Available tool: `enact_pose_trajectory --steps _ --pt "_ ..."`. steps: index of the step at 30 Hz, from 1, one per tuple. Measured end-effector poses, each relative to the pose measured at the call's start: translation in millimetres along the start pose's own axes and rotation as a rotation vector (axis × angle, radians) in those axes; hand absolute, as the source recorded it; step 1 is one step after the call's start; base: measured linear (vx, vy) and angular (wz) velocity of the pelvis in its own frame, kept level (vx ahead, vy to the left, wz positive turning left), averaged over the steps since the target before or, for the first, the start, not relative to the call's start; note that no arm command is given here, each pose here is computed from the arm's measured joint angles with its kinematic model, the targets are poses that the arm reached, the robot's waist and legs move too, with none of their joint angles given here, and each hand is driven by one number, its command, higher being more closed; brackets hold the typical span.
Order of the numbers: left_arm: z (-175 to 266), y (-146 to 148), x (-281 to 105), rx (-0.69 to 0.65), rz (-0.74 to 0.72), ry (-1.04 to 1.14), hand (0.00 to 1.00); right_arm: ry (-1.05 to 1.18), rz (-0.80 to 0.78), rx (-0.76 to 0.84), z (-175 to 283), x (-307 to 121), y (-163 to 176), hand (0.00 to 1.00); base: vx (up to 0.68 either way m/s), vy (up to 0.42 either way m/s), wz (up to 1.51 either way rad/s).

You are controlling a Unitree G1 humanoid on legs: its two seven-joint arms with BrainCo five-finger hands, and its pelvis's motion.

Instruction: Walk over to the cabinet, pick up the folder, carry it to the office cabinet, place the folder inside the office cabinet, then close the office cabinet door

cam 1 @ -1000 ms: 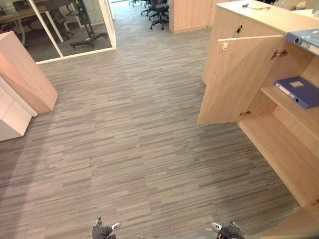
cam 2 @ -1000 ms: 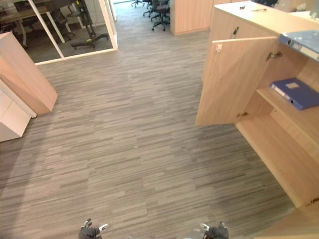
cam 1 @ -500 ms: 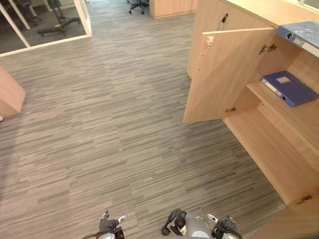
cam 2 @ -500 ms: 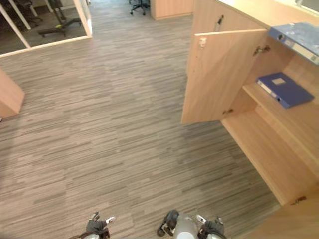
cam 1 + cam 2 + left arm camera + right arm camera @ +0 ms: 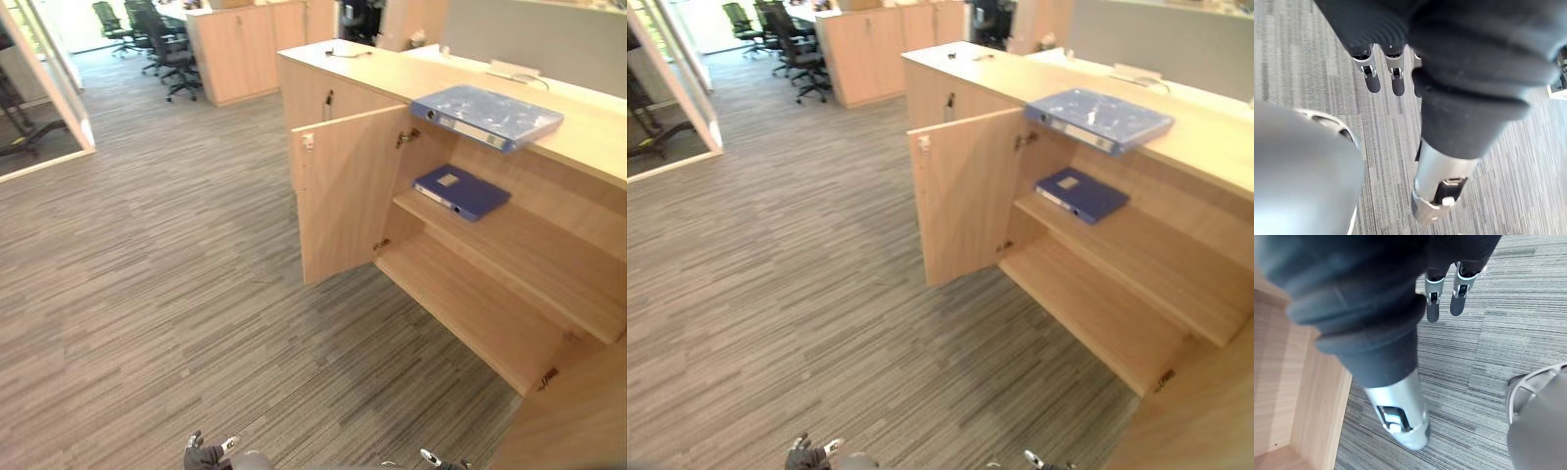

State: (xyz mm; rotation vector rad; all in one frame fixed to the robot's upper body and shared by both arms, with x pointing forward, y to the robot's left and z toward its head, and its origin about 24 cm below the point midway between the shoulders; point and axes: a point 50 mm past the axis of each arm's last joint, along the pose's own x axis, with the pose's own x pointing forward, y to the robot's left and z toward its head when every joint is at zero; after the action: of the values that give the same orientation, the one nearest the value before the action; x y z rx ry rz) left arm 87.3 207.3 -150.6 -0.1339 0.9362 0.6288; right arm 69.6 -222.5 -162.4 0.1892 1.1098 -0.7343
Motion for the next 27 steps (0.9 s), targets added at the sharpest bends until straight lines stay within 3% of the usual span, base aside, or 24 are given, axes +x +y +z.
enact_pose_trajectory --steps 8,11,19,27 --pt "6.1 -4.1 -0.2 -0.067 0.031 -0.021 0.0 -0.106 0.138 -0.228 10.7 -8.2 36.0 0.0 0.25 0.324 -0.97" --pt "11.5 6.3 3.6 -0.054 0.064 -0.034 0.0 -0.09 0.204 -0.215 2.2 -16.2 56.5 0.0 0.32 0.385 -0.7" --pt "9.7 -2.6 3.9 0.078 0.0 -0.038 0.0 -0.014 0.132 -0.145 -13.1 -12.6 33.0 0.0 0.12 0.174 -0.38" --pt "-9.0 -4.2 -0.6 0.102 -0.039 0.029 0.0 -0.024 0.071 -0.136 -7.0 -6.2 8.7 0.0 -0.04 -0.006 -0.41"
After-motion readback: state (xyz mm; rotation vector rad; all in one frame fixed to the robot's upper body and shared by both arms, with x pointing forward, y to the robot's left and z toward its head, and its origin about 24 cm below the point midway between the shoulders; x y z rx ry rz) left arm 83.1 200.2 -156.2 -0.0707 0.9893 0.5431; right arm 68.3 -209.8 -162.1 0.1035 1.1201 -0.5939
